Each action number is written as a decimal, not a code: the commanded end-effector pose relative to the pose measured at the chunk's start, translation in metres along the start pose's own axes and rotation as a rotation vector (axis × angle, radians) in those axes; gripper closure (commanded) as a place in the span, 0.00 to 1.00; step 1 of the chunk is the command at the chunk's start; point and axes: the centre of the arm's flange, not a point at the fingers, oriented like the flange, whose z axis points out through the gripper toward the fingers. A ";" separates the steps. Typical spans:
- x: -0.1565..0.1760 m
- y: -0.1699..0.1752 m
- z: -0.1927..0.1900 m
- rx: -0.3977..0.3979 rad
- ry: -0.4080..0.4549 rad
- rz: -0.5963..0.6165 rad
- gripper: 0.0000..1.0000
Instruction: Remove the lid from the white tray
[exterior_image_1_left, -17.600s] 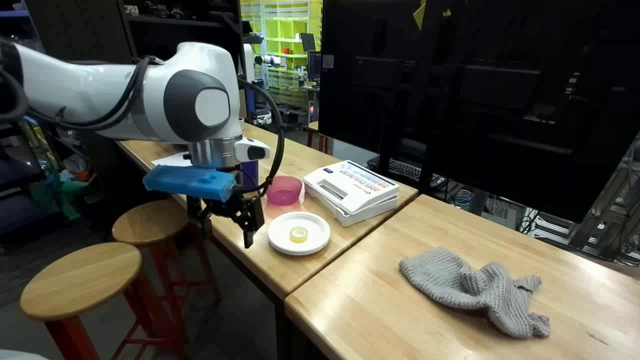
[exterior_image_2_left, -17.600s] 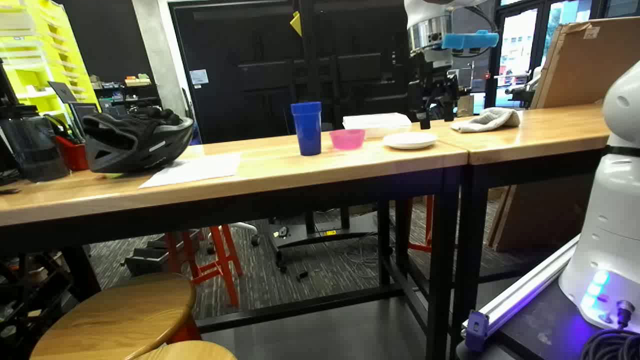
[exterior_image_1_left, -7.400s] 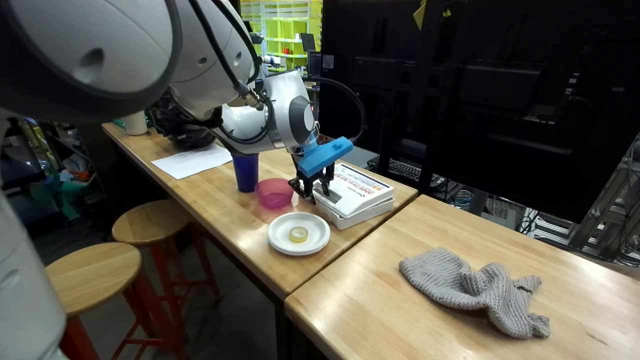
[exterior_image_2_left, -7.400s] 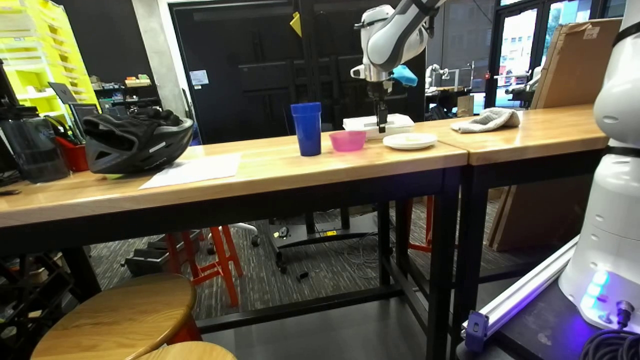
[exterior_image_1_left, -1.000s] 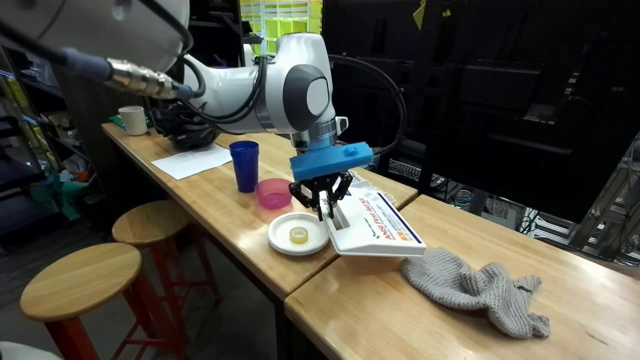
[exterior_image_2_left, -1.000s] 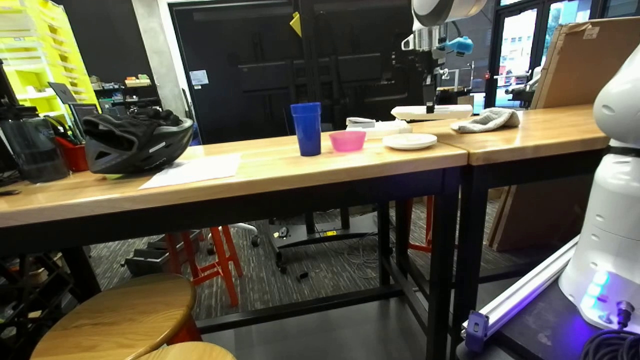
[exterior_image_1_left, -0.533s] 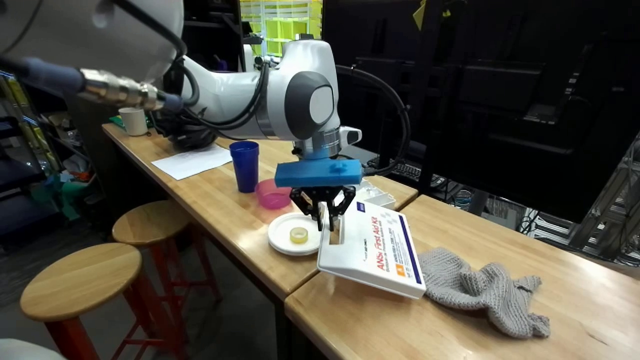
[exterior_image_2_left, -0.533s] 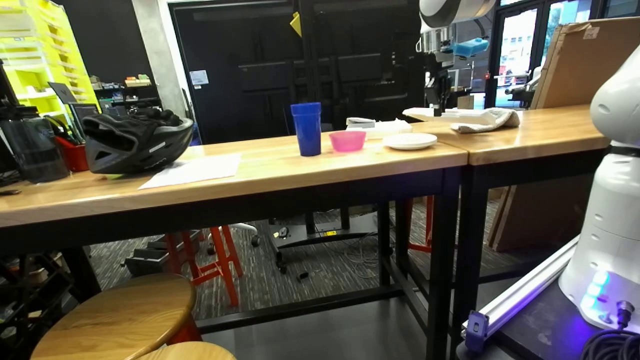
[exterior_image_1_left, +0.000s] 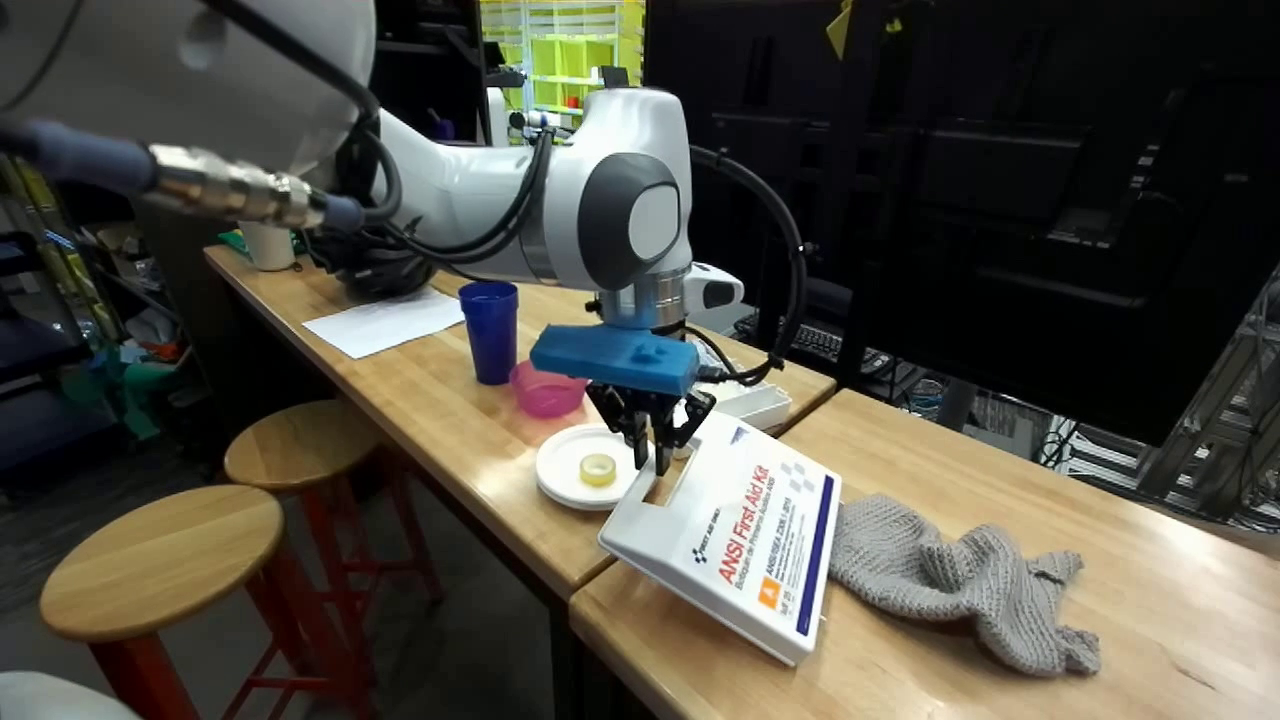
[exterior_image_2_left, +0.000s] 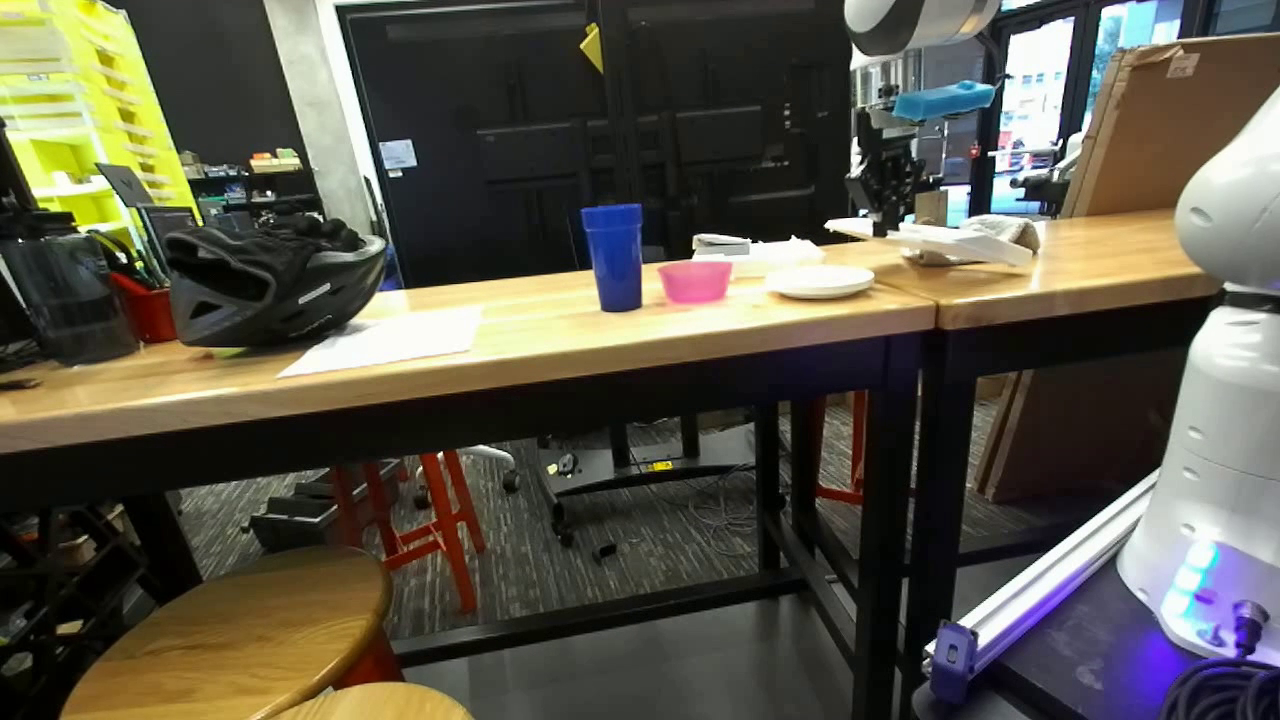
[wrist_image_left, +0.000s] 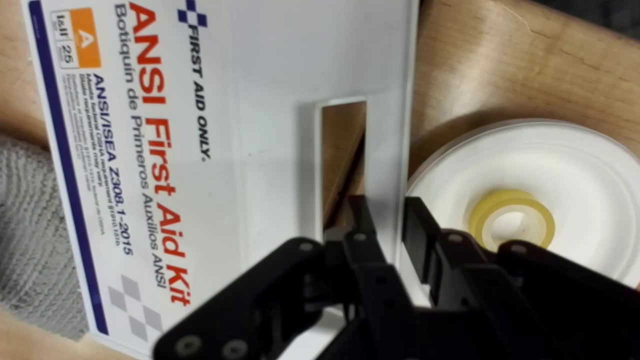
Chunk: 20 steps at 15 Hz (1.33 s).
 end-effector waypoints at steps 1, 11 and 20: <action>-0.009 0.005 0.007 0.041 -0.023 0.112 0.95; -0.013 0.017 0.032 0.113 -0.057 0.181 0.95; -0.004 0.028 0.035 0.059 -0.021 0.105 0.95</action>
